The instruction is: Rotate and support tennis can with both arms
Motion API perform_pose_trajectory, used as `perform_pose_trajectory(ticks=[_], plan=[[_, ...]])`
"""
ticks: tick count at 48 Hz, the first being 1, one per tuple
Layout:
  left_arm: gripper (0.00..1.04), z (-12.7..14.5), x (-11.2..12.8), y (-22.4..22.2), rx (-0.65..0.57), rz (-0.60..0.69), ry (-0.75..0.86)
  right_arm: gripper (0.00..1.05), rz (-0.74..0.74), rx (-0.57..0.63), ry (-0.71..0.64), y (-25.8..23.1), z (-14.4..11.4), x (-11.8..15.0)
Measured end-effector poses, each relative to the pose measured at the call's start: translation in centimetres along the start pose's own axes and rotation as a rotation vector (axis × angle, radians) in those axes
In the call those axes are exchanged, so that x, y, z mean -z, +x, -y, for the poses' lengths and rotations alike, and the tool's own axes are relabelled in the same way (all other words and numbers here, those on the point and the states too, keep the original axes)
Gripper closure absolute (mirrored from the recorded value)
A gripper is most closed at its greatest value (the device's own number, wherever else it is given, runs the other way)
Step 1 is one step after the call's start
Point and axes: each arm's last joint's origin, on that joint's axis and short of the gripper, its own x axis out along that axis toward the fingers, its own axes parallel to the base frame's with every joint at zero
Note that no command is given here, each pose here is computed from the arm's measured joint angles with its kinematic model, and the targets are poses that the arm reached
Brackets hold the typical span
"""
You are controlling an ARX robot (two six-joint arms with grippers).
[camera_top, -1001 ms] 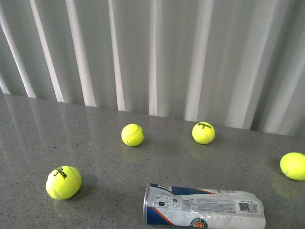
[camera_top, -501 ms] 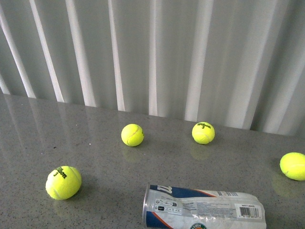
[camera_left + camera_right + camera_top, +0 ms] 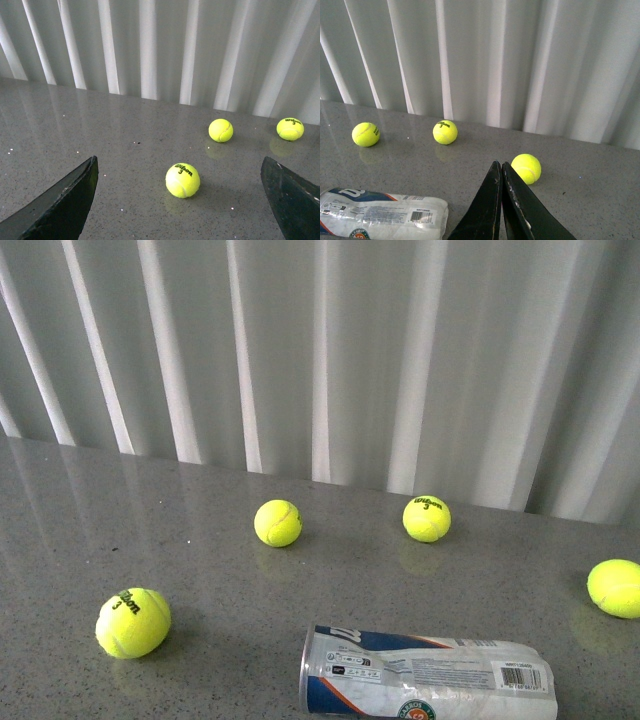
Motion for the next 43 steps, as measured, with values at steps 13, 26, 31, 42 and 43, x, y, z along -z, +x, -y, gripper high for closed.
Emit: perform_pose_trajectory(ticks=[13,26,31,42,43], plan=[[0.07,0.0,0.0,0.0,0.0,0.0,0.0,1.01,0.0,0.0,0.0,-0.4,0.0,0.0],[0.07,0.0,0.0,0.0,0.0,0.001,0.0,1.01,-0.006,0.0,0.0,-1.4,0.0,0.3],[0.07,0.0,0.0,0.0,0.0,0.001,0.0,1.01,-0.007,0.0,0.0,-1.4,0.0,0.3],[0.07,0.0,0.0,0.0,0.0,0.001,0.0,0.54,-0.007,0.0,0.0,-1.4,0.0,0.3],[0.07,0.0,0.0,0.0,0.0,0.001,0.0,0.48,-0.007,0.0,0.0,-1.4,0.0,0.3]])
